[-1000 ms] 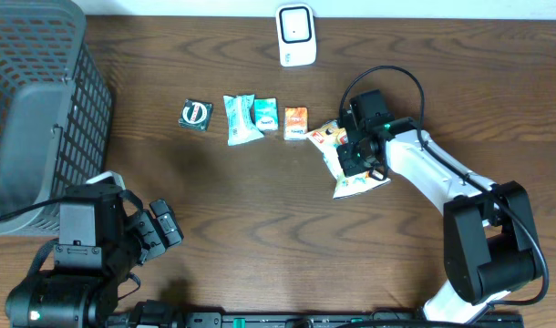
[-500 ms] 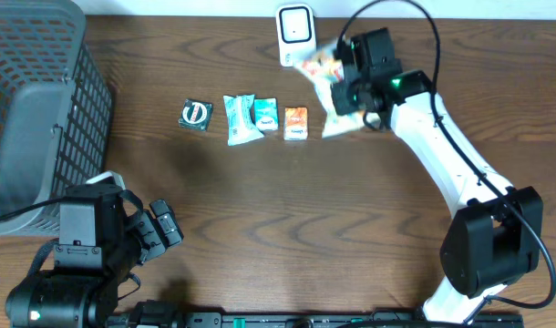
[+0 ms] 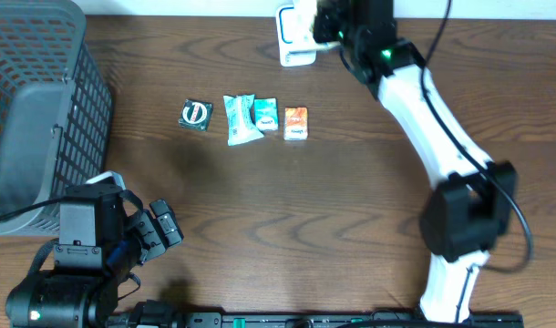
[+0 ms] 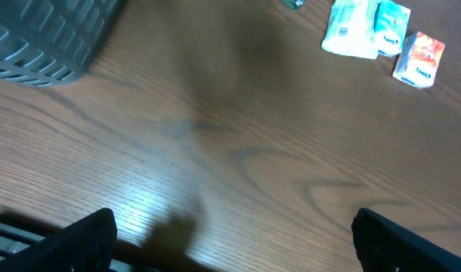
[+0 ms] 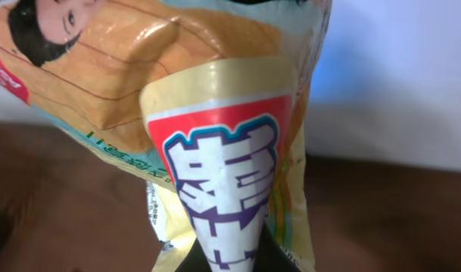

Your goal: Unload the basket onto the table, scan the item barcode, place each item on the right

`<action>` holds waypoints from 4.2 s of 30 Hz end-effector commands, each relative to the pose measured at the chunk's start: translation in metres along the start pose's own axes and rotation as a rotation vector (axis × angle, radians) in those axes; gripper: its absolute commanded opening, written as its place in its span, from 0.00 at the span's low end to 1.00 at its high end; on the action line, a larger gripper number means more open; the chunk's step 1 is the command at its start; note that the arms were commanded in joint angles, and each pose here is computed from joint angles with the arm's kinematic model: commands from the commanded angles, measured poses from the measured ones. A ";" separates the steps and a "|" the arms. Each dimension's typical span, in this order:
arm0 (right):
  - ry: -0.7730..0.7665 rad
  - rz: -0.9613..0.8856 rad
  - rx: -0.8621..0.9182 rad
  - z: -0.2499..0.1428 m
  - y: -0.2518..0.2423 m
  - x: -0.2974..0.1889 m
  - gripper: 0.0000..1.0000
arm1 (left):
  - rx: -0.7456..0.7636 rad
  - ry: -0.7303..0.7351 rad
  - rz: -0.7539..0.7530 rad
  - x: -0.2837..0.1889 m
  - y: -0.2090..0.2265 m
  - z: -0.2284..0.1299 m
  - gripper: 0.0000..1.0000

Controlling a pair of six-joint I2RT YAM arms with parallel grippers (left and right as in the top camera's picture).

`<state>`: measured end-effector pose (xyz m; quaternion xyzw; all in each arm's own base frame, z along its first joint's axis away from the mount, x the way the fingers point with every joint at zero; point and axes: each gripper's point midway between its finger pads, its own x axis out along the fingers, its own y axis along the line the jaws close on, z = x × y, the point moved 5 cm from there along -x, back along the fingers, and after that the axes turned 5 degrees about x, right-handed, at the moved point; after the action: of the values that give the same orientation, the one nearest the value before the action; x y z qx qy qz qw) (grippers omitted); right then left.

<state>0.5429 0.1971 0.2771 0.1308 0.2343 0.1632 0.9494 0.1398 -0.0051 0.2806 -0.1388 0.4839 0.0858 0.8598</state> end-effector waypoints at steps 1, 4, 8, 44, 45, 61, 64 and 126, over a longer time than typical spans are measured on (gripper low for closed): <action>-0.027 0.023 0.038 -0.005 -0.001 0.044 0.01 | -0.004 0.001 0.005 0.000 0.001 0.000 0.98; -0.100 0.053 0.030 -0.008 -0.001 0.068 0.01 | -0.004 0.001 0.005 0.000 0.001 0.000 0.98; -0.170 0.079 0.018 -0.014 -0.002 0.087 0.01 | -0.004 0.001 0.005 0.000 0.001 0.000 0.98; 0.295 -0.492 -0.203 -0.008 -0.220 -0.033 0.01 | -0.004 0.001 0.005 0.000 0.001 0.000 0.98; 0.331 -0.539 -0.198 -0.014 -0.235 -0.040 0.01 | -0.004 0.001 0.005 0.000 0.001 0.000 0.97; 0.651 -0.944 -0.076 -0.056 -0.364 -0.151 0.77 | -0.004 0.001 0.005 0.000 0.001 0.000 0.98; 0.686 -0.946 -0.066 -0.060 -0.364 -0.157 0.86 | -0.004 0.001 0.005 0.000 0.001 0.000 0.98; 0.373 -0.506 -0.119 -0.048 -0.265 -0.119 0.42 | -0.004 0.001 0.005 0.000 0.001 0.000 0.98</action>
<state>0.4716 -0.1313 0.1317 -0.0368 0.4948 -0.1364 0.8574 0.1397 -0.0051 0.2804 -0.1388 0.4841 0.0857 0.8597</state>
